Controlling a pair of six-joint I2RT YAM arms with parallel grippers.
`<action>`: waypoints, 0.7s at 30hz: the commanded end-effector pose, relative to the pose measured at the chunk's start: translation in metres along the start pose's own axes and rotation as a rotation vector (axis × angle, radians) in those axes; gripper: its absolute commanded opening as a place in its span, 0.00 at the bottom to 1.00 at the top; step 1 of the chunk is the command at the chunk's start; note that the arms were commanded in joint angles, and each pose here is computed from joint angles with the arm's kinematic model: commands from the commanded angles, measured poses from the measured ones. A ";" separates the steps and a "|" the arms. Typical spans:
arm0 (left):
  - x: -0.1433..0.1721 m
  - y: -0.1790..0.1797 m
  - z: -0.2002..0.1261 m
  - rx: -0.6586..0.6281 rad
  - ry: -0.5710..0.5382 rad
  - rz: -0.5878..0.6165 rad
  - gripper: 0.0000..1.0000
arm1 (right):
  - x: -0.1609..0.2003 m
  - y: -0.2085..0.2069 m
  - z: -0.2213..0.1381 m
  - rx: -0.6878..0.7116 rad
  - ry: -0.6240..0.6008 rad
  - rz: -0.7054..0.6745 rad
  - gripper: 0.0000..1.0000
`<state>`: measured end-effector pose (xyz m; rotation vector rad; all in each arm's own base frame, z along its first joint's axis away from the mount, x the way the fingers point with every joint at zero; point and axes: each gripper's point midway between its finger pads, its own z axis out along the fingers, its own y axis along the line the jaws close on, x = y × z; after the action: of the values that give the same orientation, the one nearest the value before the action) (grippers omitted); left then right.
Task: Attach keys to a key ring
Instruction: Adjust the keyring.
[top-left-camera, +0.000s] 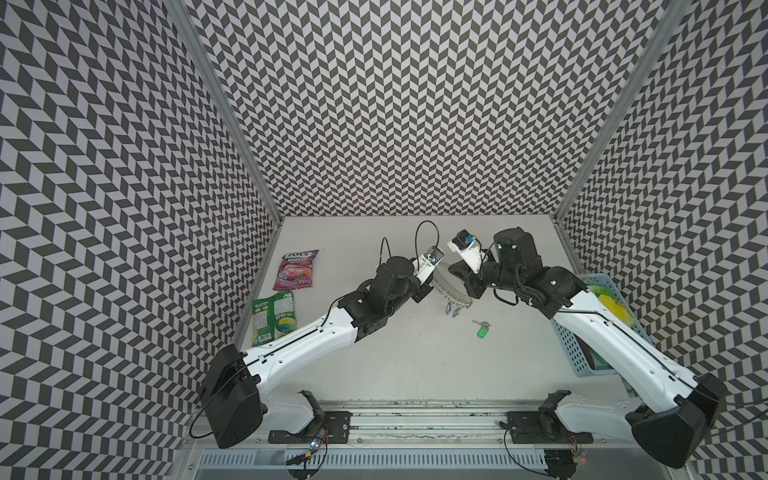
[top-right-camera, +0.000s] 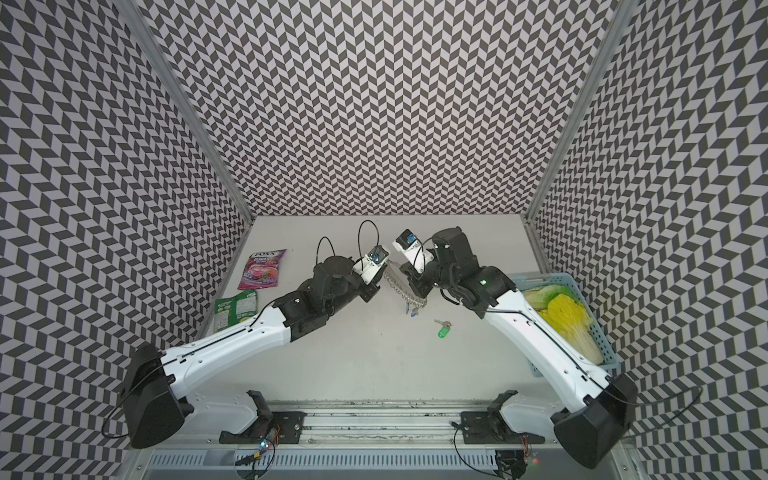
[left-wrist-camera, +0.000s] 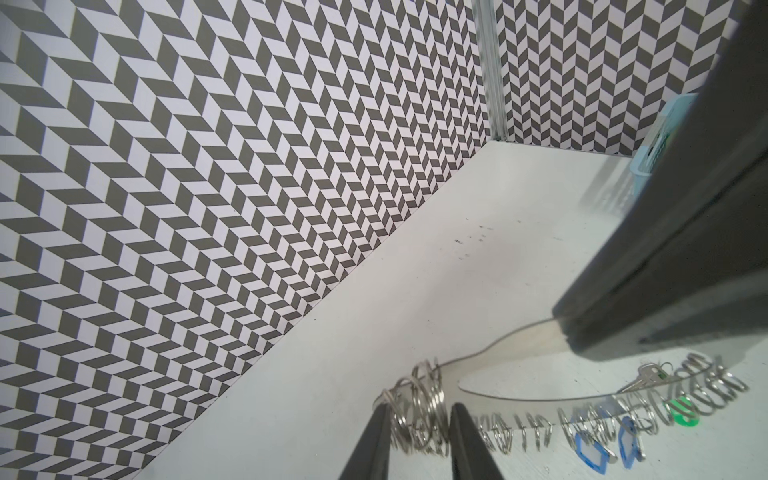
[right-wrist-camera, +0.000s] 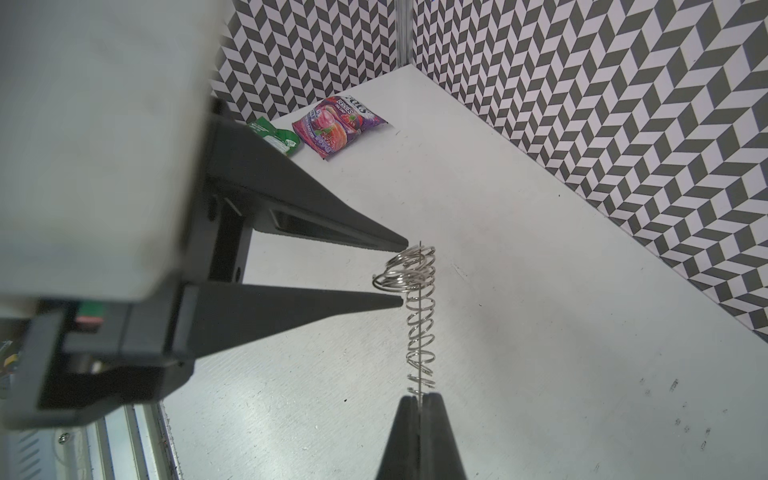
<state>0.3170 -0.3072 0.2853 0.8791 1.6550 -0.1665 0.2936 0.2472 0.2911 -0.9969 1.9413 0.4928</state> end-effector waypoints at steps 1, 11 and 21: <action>-0.015 0.011 -0.010 -0.037 -0.046 -0.029 0.30 | -0.031 0.002 -0.014 0.006 -0.110 -0.043 0.00; -0.016 0.022 -0.007 -0.058 -0.042 -0.050 0.29 | -0.031 0.004 -0.016 0.001 -0.114 -0.045 0.00; -0.023 0.012 -0.009 0.003 -0.068 -0.051 0.31 | -0.031 0.005 -0.017 -0.002 -0.115 -0.050 0.00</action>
<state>0.3209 -0.3013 0.2886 0.8470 1.6644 -0.1831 0.2919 0.2488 0.2914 -1.0062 1.9362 0.4967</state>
